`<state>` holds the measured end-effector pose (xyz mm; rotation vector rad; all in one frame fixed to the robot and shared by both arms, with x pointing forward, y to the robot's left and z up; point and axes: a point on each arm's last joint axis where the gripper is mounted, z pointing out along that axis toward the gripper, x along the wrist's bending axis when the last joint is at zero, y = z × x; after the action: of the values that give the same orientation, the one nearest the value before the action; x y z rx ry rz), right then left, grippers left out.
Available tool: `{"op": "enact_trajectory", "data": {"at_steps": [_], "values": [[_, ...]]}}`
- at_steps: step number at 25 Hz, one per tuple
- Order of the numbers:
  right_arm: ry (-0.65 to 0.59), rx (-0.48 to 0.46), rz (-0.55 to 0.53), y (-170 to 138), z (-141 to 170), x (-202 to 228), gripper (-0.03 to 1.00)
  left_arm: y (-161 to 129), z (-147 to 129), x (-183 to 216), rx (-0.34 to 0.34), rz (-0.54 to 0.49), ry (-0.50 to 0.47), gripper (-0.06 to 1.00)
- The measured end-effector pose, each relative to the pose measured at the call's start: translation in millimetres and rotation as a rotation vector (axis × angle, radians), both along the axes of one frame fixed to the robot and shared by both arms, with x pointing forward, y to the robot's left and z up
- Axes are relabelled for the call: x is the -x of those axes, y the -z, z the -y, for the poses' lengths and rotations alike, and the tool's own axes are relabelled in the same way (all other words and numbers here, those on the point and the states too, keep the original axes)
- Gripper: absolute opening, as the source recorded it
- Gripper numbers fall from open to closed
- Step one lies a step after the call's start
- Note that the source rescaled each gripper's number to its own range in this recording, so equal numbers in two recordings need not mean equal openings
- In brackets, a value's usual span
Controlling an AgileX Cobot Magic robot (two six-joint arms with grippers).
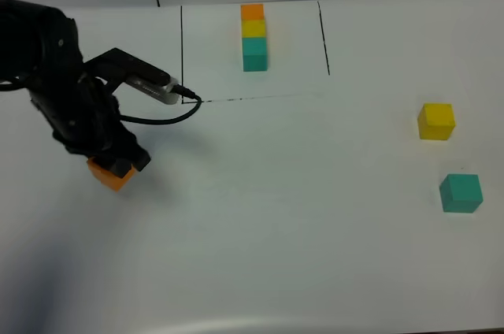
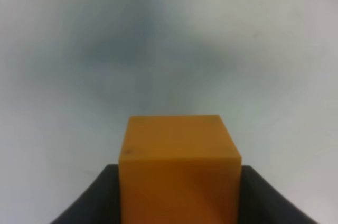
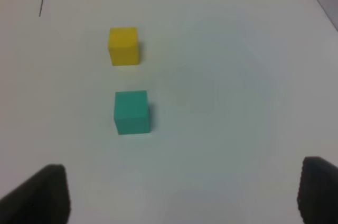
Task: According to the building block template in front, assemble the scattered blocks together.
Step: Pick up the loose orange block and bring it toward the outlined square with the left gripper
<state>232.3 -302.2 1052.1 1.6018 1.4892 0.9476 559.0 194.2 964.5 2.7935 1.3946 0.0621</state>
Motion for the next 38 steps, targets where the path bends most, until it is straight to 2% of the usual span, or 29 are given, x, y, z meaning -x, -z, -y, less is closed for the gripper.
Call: {"op": "enact_trajectory", "data": {"at_steps": [3, 8, 12, 20, 27, 31, 38], "values": [[0.000, 0.000, 0.000, 0, 0, 0, 0.75, -7, 23, -12, -0.015, -0.033, 0.161, 0.00], [0.000, 0.000, 0.000, 0, 0, 0, 0.75, -13, 74, -31, -0.014, -0.004, 0.440, 0.00], [0.000, 0.000, 0.000, 0, 0, 0, 0.75, -8, 113, -45, -0.021, 0.021, 0.578, 0.00], [0.000, 0.000, 0.000, 0, 0, 0, 0.75, 5, 159, -67, -0.029, 0.035, 0.751, 0.00], [0.000, 0.000, 0.000, 0, 0, 0, 0.75, 22, 176, -72, -0.038, 0.032, 0.898, 0.00], [0.000, 0.000, 0.000, 0, 0, 0, 0.75, 34, 181, -74, -0.038, 0.037, 0.937, 0.00], [0.000, 0.000, 0.000, 0, 0, 0, 0.75, 56, 184, -78, -0.039, 0.033, 0.948, 0.00]]}}
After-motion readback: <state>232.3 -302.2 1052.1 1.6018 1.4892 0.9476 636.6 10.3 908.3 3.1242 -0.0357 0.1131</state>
